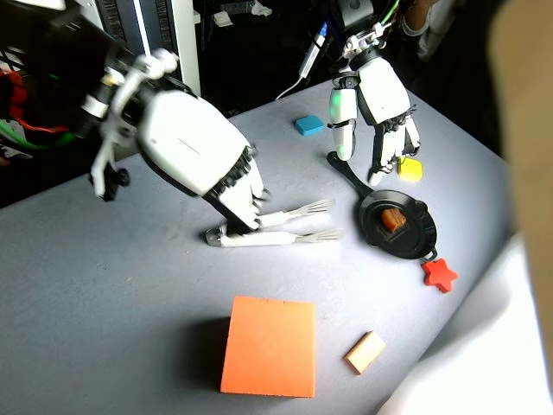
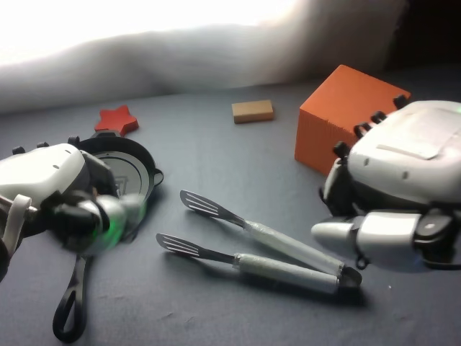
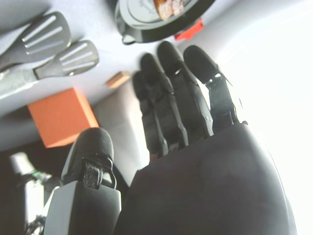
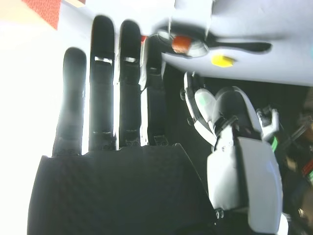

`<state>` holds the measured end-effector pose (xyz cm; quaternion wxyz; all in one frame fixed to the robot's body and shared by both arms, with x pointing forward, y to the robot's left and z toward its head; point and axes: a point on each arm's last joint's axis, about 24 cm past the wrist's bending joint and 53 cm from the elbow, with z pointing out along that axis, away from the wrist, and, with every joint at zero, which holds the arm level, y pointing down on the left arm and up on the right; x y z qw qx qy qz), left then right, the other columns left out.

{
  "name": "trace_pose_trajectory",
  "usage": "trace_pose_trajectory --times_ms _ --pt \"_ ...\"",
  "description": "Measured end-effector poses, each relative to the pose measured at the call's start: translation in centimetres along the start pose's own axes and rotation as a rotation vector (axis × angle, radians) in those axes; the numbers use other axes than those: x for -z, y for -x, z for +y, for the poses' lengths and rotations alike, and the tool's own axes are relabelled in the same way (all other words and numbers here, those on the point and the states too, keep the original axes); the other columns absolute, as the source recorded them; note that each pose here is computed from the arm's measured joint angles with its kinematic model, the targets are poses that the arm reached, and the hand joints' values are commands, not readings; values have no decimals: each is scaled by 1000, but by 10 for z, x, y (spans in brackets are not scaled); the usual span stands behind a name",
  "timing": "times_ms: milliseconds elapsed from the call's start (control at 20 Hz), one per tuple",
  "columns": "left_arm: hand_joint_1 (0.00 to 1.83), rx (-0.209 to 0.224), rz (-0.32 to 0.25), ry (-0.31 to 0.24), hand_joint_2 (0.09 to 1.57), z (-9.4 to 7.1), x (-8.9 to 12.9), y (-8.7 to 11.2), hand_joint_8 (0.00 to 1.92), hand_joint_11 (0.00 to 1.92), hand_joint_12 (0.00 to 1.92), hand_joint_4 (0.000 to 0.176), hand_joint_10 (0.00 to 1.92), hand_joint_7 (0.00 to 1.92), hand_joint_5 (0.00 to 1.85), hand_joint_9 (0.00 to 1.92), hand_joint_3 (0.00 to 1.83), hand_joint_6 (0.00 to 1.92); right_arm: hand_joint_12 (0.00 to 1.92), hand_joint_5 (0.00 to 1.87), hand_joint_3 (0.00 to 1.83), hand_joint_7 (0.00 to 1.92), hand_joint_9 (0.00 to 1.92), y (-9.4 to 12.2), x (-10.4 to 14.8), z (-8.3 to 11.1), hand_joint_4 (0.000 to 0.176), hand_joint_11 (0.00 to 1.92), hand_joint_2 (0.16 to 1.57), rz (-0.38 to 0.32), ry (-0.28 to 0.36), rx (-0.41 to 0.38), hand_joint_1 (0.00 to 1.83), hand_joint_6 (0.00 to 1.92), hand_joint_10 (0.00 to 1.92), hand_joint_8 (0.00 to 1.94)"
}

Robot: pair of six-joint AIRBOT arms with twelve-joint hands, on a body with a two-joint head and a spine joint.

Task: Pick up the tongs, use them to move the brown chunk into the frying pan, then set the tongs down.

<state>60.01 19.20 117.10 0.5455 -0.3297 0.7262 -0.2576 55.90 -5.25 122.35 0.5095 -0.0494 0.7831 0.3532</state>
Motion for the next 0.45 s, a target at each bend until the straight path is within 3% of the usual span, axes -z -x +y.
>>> trace_pose_trajectory --times_ms 50,100,150,300,350,450 --pt "347 4 1 5 1461 1 0 0 1775 810 1921 0 1919 1050 951 974 34 1733 1921 1116 28 1262 1181 1 5 -2 0 1132 1509 0 2 -15 201 1496 1905 1546" --pt "391 6 -3 5 1479 1 0 1 1833 954 1921 0 1921 1092 984 1075 28 1801 1921 1140 63 1299 1284 3 10 -7 0 1289 1485 1 -7 -39 476 1742 1918 1733" --pt "425 9 -7 3 1483 0 0 2 1848 987 1921 0 1921 1109 994 1098 21 1821 1921 1142 68 1300 1312 5 14 -12 0 1329 1473 -2 -19 -54 568 1853 1920 1817" --pt "458 7 -11 -4 1494 -2 0 4 1903 1001 1921 0 1921 1089 983 1091 15 1834 1921 1105 76 1254 1279 17 23 -29 0 1297 1472 -38 -70 -36 562 1886 1921 1849" --pt "451 8 -11 -3 1493 -2 0 4 1902 1011 1921 0 1921 1077 978 1094 13 1828 1921 1105 70 1257 1285 19 25 -32 0 1304 1456 -44 -81 -3 614 1887 1921 1848" --pt "513 8 -13 -2 1473 -2 0 4 1920 986 1921 0 1921 1058 969 1058 1 1873 1921 1105 84 1256 1264 18 26 -32 0 1275 1482 -41 -78 11 532 1861 1921 1827"
